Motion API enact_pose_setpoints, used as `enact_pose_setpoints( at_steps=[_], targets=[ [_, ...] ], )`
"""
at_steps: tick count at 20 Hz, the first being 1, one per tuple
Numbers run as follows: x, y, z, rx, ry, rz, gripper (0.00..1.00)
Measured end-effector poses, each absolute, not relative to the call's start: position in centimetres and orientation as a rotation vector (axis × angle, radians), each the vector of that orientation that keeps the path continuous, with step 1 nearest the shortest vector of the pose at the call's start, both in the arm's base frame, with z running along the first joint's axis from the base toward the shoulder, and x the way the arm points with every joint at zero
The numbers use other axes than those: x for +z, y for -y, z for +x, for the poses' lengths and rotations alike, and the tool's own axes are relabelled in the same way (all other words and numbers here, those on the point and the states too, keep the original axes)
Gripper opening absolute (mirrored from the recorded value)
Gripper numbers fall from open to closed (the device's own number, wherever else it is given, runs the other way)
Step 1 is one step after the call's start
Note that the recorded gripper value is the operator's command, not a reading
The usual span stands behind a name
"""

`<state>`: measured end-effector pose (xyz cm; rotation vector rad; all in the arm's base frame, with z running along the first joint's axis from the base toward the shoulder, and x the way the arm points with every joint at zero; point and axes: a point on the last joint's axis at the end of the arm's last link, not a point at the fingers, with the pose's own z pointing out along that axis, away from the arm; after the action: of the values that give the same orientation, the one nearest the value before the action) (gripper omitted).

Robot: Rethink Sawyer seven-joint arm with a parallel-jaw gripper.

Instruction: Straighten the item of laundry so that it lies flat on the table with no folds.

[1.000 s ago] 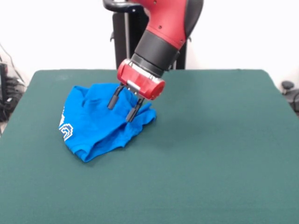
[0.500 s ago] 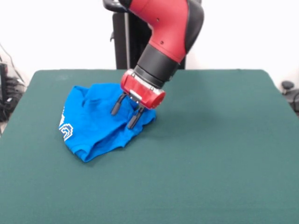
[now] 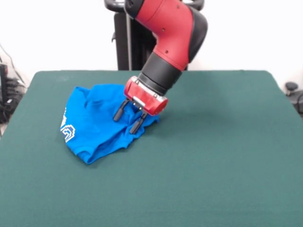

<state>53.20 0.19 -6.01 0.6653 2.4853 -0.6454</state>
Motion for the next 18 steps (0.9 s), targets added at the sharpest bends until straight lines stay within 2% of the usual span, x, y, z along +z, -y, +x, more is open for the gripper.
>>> enact_pose_setpoints(
  at_steps=[18],
  targets=[
    [-5.47, 0.21, 52.91, -0.688, -2.44, 0.638, 1.0]
  ],
)
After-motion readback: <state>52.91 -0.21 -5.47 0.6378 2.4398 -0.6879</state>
